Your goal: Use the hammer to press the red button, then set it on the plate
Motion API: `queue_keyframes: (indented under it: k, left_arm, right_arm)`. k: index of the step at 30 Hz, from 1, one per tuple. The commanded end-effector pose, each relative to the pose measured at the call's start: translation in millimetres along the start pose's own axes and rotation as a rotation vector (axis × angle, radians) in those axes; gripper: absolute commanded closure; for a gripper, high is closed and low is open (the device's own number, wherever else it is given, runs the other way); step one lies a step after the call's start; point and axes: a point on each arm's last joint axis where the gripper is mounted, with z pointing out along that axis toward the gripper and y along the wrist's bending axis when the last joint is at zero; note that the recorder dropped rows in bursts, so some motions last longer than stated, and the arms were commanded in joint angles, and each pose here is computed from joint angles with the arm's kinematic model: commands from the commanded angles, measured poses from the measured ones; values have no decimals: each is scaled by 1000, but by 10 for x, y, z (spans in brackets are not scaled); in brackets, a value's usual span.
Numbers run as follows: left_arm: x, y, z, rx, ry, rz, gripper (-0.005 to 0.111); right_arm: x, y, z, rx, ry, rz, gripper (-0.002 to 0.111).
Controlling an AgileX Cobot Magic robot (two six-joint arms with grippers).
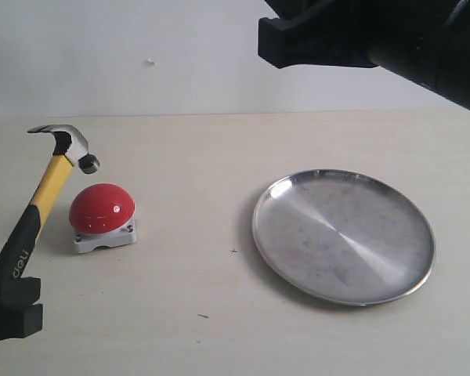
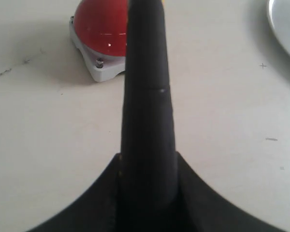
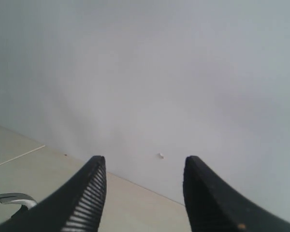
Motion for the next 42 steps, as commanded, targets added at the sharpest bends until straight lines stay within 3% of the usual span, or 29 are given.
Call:
queue_keyframes:
  k: [1,29,34,42]
  left_arm:
    - [-26,-13,-9,7,-7,-23,107]
    - [-42,-5,-11,-6,-14,-29,107]
    - [-250,-70,-88,25,-97,-38,107]
    - [-690,-175,-492,130,-332,-102,107]
  right_arm:
    - [-33,-14,-9,4,-14,-1,60]
    - [-33,-13,-9,4,-14,-3,60]
    - [-33,-13,-9,4,-14,-3,60]
    - [-33,-13,-9,4,-14,-3,60]
